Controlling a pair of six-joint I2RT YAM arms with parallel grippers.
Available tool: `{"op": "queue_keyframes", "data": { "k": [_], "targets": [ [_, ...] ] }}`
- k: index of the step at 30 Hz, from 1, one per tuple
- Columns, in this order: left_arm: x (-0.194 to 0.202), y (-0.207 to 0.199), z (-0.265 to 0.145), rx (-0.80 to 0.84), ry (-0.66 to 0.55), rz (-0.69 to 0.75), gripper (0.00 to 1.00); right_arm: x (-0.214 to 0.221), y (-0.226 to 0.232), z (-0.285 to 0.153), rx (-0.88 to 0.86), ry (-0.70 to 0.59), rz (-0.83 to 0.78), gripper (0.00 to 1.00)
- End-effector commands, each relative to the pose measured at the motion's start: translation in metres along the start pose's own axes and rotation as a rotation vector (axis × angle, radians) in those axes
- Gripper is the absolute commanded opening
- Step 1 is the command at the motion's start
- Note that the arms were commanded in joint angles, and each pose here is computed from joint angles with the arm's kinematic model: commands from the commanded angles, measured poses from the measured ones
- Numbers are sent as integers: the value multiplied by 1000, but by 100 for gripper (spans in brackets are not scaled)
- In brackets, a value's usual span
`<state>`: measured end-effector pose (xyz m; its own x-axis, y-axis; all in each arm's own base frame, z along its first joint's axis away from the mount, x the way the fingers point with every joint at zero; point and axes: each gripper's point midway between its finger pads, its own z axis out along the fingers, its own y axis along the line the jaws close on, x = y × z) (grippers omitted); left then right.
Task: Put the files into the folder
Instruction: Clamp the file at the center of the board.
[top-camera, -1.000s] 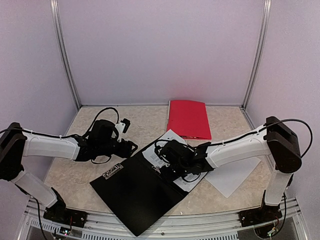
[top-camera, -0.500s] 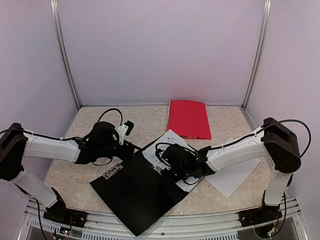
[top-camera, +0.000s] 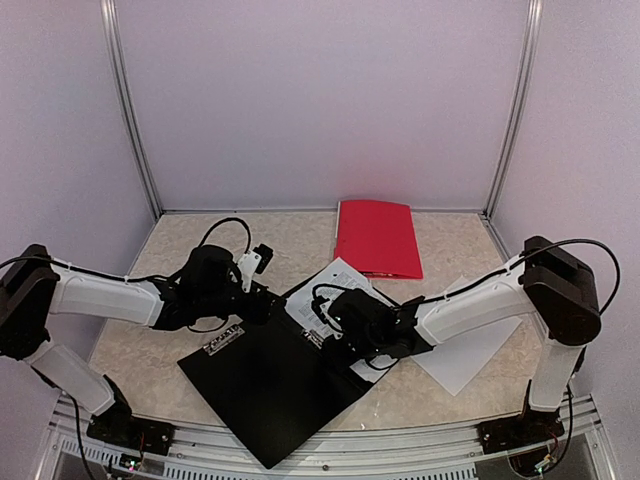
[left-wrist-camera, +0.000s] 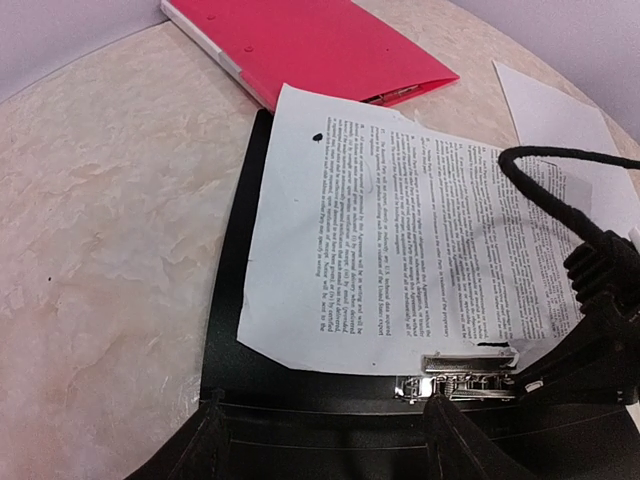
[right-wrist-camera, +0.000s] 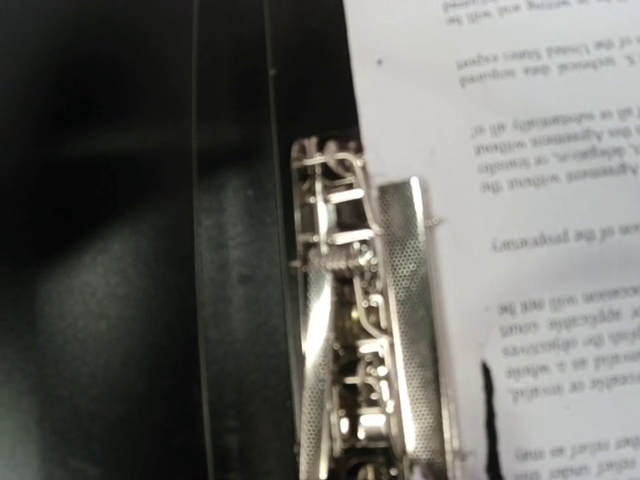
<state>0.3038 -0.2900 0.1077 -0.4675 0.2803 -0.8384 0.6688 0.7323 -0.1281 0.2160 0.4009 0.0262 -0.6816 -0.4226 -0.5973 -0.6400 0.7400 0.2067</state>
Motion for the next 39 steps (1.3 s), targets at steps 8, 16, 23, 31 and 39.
{"op": "queue_keyframes", "data": {
  "k": [8,16,23,31,39],
  "targets": [
    [4,-4,2,14,4,22,64,120,-50,19,113,351,-43,0],
    [5,-5,3,14,5,25,63,137,-53,18,94,389,-34,0],
    [5,-6,3,12,4,31,64,153,-60,17,112,420,-17,0],
    [5,-7,2,12,3,37,63,178,-62,15,108,506,22,0],
    [6,-10,3,20,5,47,63,199,-63,16,72,535,62,0]
  ]
}}
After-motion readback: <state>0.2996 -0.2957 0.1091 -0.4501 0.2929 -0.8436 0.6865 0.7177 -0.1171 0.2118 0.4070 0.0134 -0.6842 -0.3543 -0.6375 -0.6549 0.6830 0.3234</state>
